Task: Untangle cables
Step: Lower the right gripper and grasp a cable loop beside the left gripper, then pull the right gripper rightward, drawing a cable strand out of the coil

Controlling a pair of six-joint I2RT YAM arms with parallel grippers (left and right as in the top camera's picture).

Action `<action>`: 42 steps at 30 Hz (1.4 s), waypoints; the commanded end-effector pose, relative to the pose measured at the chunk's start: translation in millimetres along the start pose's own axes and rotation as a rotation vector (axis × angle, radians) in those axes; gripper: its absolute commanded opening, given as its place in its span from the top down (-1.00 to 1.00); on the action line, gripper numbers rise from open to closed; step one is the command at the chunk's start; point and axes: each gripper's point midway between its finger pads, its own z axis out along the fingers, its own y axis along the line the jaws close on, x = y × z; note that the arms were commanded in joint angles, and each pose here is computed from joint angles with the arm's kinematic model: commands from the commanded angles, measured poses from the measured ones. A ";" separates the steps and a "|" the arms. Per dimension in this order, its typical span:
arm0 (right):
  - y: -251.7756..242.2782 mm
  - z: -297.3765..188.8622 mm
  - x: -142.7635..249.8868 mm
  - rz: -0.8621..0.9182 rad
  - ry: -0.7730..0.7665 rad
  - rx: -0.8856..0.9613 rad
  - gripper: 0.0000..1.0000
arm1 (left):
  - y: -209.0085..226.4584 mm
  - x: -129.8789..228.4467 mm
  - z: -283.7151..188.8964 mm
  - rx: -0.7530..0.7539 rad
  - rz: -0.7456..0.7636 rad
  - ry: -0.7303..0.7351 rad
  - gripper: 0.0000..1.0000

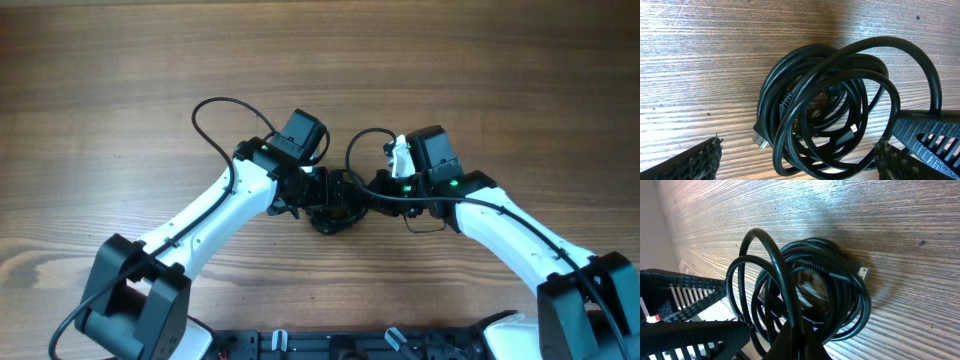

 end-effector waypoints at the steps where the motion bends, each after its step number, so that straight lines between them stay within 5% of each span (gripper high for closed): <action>1: 0.3 2.9 3.7 -0.001 0.016 -0.007 0.91 | -7.3 -3.6 -9.0 0.025 0.010 -0.026 -1.00; 25: 0.3 2.9 3.7 -0.002 0.016 -0.007 0.91 | -7.4 -3.5 -9.0 0.025 0.010 -0.026 -0.99; 42: 22.5 -5.5 -8.0 -0.051 -0.020 -0.075 0.91 | -29.1 6.9 -43.5 0.282 0.094 0.044 -1.00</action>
